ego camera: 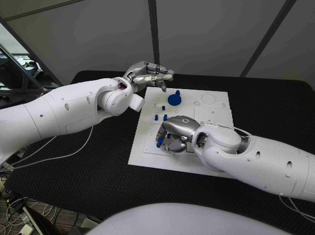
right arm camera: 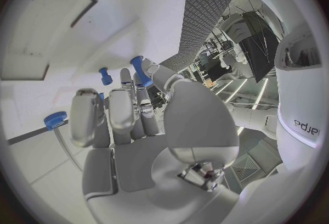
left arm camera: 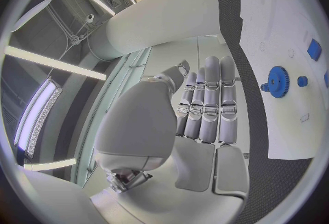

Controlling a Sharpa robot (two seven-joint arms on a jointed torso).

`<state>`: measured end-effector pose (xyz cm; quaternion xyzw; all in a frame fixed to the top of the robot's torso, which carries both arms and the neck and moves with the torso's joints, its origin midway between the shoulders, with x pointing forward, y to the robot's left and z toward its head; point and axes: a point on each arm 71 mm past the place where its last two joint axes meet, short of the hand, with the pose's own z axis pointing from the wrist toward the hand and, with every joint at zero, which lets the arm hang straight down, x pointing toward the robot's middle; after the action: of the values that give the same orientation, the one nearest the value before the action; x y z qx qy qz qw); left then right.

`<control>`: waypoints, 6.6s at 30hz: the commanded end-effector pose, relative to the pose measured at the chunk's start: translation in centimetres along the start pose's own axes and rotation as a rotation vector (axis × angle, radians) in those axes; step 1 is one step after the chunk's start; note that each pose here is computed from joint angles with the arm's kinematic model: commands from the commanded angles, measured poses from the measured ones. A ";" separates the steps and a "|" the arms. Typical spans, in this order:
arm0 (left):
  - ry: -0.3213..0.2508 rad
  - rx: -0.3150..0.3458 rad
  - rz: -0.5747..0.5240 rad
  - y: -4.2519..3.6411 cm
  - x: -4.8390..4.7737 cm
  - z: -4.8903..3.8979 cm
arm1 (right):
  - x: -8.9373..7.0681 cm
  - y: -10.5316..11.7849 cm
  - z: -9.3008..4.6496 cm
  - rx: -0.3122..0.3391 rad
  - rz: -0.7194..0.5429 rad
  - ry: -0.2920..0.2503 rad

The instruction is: Assemble the parts on the task board

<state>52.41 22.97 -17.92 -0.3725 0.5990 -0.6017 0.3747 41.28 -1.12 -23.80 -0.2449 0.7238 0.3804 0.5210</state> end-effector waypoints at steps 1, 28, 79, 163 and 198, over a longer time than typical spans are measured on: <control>0.007 0.006 -0.007 -0.15 0.00 0.02 | 0.0 0.1 0.0 -0.008 -0.010 -0.002; 0.000 -0.003 -0.003 -0.06 -0.52 -0.23 | -4.0 -2.9 -6.5 0.037 0.194 -0.267; 0.012 -0.004 -0.004 -0.09 -0.31 -0.65 | -0.1 -10.0 -15.5 0.809 0.366 -0.101; 0.028 -0.010 -0.008 -0.08 0.00 -0.62 | 0.6 -6.3 -9.5 0.690 0.483 -0.110; 0.025 -0.012 -0.007 -0.02 -0.23 -0.73 | -0.7 -6.7 -12.3 0.633 0.404 -0.216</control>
<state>51.88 23.55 -18.03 -0.3706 0.6075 -0.5993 0.3668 39.62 -14.95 -23.65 0.1241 0.7992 0.2388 0.5375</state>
